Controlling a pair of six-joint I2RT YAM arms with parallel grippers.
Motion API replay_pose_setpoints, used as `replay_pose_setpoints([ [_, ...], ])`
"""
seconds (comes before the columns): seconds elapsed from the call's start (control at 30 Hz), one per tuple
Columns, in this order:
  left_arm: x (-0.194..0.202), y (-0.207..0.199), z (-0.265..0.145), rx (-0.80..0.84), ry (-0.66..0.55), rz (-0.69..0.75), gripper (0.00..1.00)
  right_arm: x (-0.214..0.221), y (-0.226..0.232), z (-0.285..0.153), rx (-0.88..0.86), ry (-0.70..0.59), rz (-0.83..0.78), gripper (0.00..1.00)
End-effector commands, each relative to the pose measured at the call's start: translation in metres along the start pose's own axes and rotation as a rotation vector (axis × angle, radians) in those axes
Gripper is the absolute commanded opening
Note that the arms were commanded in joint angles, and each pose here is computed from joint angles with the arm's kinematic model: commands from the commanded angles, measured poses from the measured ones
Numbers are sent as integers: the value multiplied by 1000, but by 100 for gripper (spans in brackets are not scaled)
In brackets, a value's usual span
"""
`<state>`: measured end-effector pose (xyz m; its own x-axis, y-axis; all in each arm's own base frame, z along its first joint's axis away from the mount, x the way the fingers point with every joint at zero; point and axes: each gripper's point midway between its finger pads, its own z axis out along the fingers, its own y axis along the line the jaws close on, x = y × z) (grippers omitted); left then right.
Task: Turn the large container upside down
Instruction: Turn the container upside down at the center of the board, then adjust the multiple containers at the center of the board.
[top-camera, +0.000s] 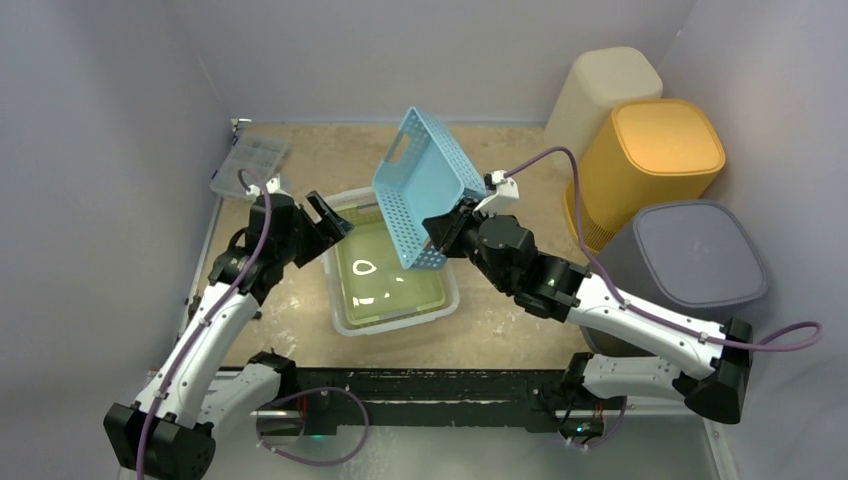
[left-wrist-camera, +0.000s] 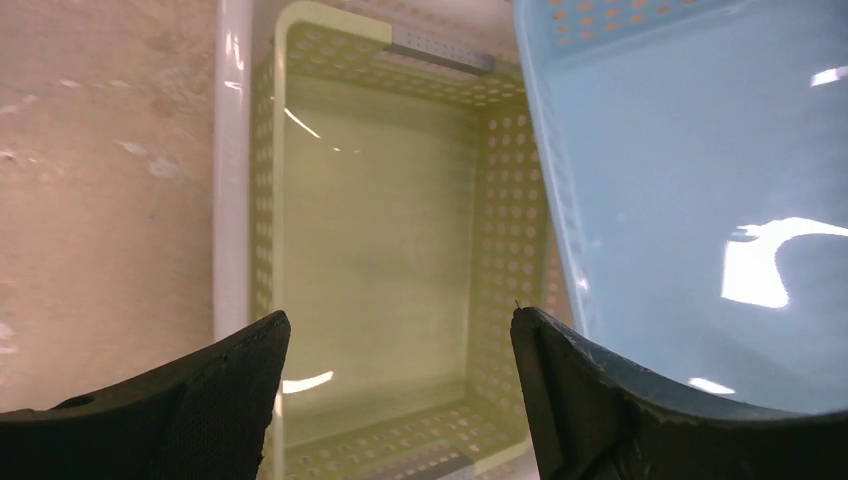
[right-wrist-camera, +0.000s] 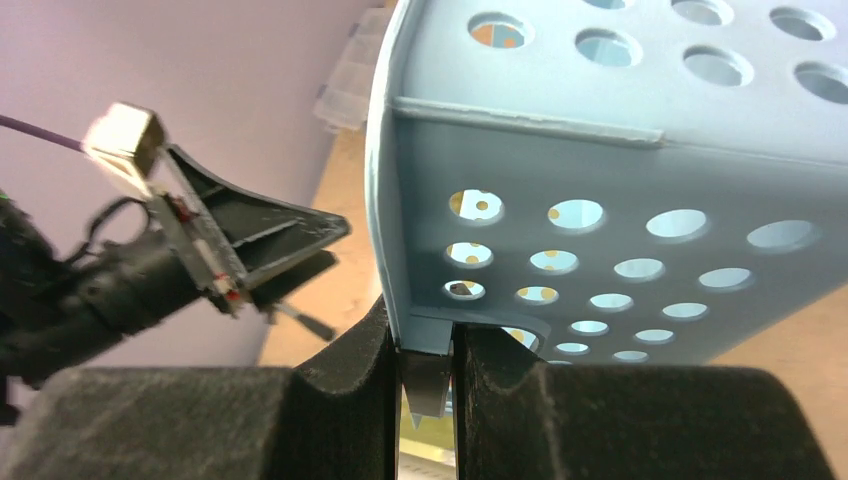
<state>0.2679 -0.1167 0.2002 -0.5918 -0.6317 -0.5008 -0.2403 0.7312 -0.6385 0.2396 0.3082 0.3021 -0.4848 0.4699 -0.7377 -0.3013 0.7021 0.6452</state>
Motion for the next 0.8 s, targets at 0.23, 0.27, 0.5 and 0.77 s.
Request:
replay_pose_setpoints([
  [0.23, -44, 43, 0, -259, -120, 410, 80, -60, -41, -20, 246, -148, -417, 0],
  [0.27, -46, 45, -1, -265, -134, 423, 80, -60, -48, -19, 281, -141, -471, 0],
  [0.5, -43, 65, -4, -293, -188, 457, 80, -63, -82, -14, 481, -121, -716, 0],
  [0.77, -38, 70, 9, -308, -146, 474, 80, -46, -111, 4, 551, -59, -1093, 0],
])
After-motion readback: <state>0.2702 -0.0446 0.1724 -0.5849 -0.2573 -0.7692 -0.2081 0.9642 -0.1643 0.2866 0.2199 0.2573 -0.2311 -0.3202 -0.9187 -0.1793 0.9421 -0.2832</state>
